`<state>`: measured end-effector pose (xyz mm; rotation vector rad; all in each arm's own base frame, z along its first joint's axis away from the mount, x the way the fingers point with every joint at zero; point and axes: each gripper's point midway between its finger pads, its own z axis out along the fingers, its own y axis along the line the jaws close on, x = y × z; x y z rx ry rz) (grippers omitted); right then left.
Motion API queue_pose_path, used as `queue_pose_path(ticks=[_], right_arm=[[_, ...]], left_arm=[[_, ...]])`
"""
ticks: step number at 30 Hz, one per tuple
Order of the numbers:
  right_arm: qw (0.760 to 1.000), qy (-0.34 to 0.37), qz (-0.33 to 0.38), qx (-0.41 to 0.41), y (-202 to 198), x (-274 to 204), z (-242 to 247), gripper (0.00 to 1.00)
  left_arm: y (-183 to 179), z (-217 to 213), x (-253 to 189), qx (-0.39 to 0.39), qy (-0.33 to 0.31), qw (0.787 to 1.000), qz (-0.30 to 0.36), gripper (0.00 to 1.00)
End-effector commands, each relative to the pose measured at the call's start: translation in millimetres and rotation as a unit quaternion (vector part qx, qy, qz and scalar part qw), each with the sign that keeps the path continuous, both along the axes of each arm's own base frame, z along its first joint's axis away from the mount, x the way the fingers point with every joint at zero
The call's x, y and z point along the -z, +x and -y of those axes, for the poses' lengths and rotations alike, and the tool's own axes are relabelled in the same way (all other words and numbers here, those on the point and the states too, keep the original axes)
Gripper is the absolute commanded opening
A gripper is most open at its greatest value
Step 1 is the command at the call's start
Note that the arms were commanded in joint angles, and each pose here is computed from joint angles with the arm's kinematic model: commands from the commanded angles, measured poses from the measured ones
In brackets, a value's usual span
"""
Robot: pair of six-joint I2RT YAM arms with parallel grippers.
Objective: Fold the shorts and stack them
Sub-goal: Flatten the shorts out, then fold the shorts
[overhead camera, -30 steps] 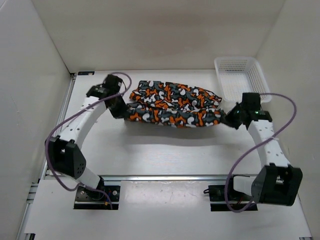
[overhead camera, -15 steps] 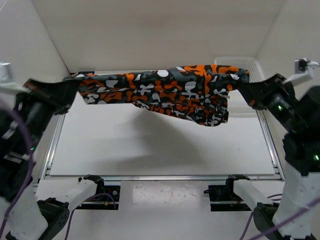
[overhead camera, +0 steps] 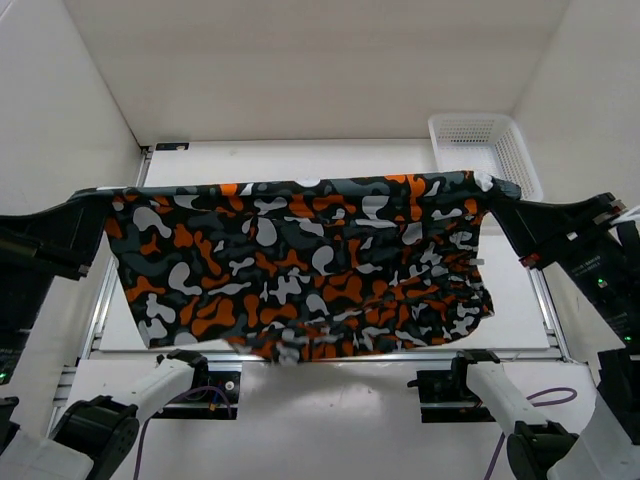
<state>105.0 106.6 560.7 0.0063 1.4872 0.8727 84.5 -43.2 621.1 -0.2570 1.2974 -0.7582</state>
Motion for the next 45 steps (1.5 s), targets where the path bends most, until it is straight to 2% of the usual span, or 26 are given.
queue_pose_path(ticks=[1, 5, 6, 8, 10, 12, 13, 15, 16, 18, 19, 21, 23, 24, 26, 30, 33, 34, 35, 36, 37, 39, 40, 41, 43, 45], right_arm=[[0.986, -0.022, -0.094, 0.138, 71, 46, 41, 0.0], [0.973, -0.041, -0.176, 0.141, 130, 105, 41, 0.0], [0.973, -0.042, -0.178, 0.141, 146, 113, 41, 0.0], [0.959, -0.053, -0.24, 0.139, 180, 162, 39, 0.0], [0.948, -0.061, -0.282, 0.136, 214, 206, 38, 0.0], [0.941, -0.065, -0.298, 0.144, 242, 231, 40, 0.0], [0.929, -0.072, -0.334, 0.142, 261, 261, 39, 0.0], [0.92, -0.085, -0.355, 0.143, 285, 288, 38, 0.0], [0.904, -0.093, -0.392, 0.141, 305, 323, 37, 0.0], [0.902, -0.101, -0.398, 0.134, 333, 334, 32, 0.0], [0.885, -0.108, -0.434, 0.131, 349, 370, 31, 0.0], [0.888, -0.107, -0.427, 0.132, 379, 369, 30, 0.0], [0.878, -0.112, -0.449, 0.121, 397, 399, 22, 0.0], [0.888, -0.108, -0.429, 0.123, 413, 384, 21, 0.0], [0.883, -0.104, -0.444, 0.115, 425, 397, 17, 0.0], [0.895, -0.095, -0.426, 0.09, 451, 383, 2, 0.0], [0.893, -0.1, -0.431, 0.084, 444, 379, 2, 0.0], [0.893, -0.1, -0.432, 0.084, 440, 377, 2, 0.0], [0.892, -0.105, -0.432, 0.082, 434, 376, 3, 0.0], [0.897, -0.11, -0.42, 0.087, 426, 362, 6, 0.0], [0.889, -0.113, -0.436, 0.086, 413, 373, 7, 0.0], [0.891, -0.123, -0.427, 0.09, 396, 361, 11, 0.0], [0.881, -0.127, -0.448, 0.088, 382, 378, 13, 0.0], [0.883, -0.132, -0.442, 0.087, 374, 371, 14, 0.0], [0.863, -0.14, -0.477, 0.087, 348, 395, 17, 0.0], [0.858, -0.145, -0.484, 0.095, 328, 396, 22, 0.0]], left_arm=[[38, -46, 4, -0.152, -0.004, 0.988, -0.025, 0.1], [103, -35, 36, -0.174, 0.043, 0.98, -0.091, 0.1], [134, -26, 52, -0.175, 0.061, 0.976, -0.115, 0.1], [166, -17, 71, -0.175, 0.082, 0.971, -0.139, 0.1], [218, -8, 107, -0.177, 0.107, 0.959, -0.194, 0.1], [252, -12, 137, -0.178, 0.119, 0.947, -0.239, 0.1], [286, -10, 162, -0.173, 0.128, 0.938, -0.271, 0.1], [320, -15, 191, -0.173, 0.133, 0.926, -0.306, 0.1], [352, -17, 217, -0.176, 0.14, 0.915, -0.336, 0.1], [383, -25, 243, -0.175, 0.14, 0.904, -0.363, 0.1], [411, -26, 266, -0.173, 0.136, 0.897, -0.383, 0.1], [432, -32, 292, -0.165, 0.13, 0.888, -0.409, 0.1], [458, -39, 316, -0.17, 0.13, 0.88, -0.425, 0.1], [465, -44, 320, -0.17, 0.126, 0.88, -0.426, 0.1], [477, -49, 327, -0.168, 0.127, 0.879, -0.427, 0.1], [485, -53, 320, -0.152, 0.114, 0.89, -0.415, 0.1], [474, -54, 309, -0.144, 0.115, 0.893, -0.41, 0.1], [467, -54, 305, -0.144, 0.115, 0.893, -0.411, 0.1], [457, -53, 320, -0.14, 0.117, 0.882, -0.434, 0.1], [437, -51, 296, -0.137, 0.12, 0.891, -0.417, 0.1], [425, -51, 294, -0.136, 0.12, 0.889, -0.42, 0.1], [386, -38, 294, -0.122, 0.131, 0.884, -0.431, 0.1], [372, -32, 298, -0.106, 0.13, 0.883, -0.438, 0.1], [359, -25, 305, -0.094, 0.132, 0.88, -0.446, 0.1], [315, -10, 331, -0.062, 0.121, 0.865, -0.483, 0.1], [273, 3, 361, -0.041, 0.119, 0.85, -0.512, 0.1]])
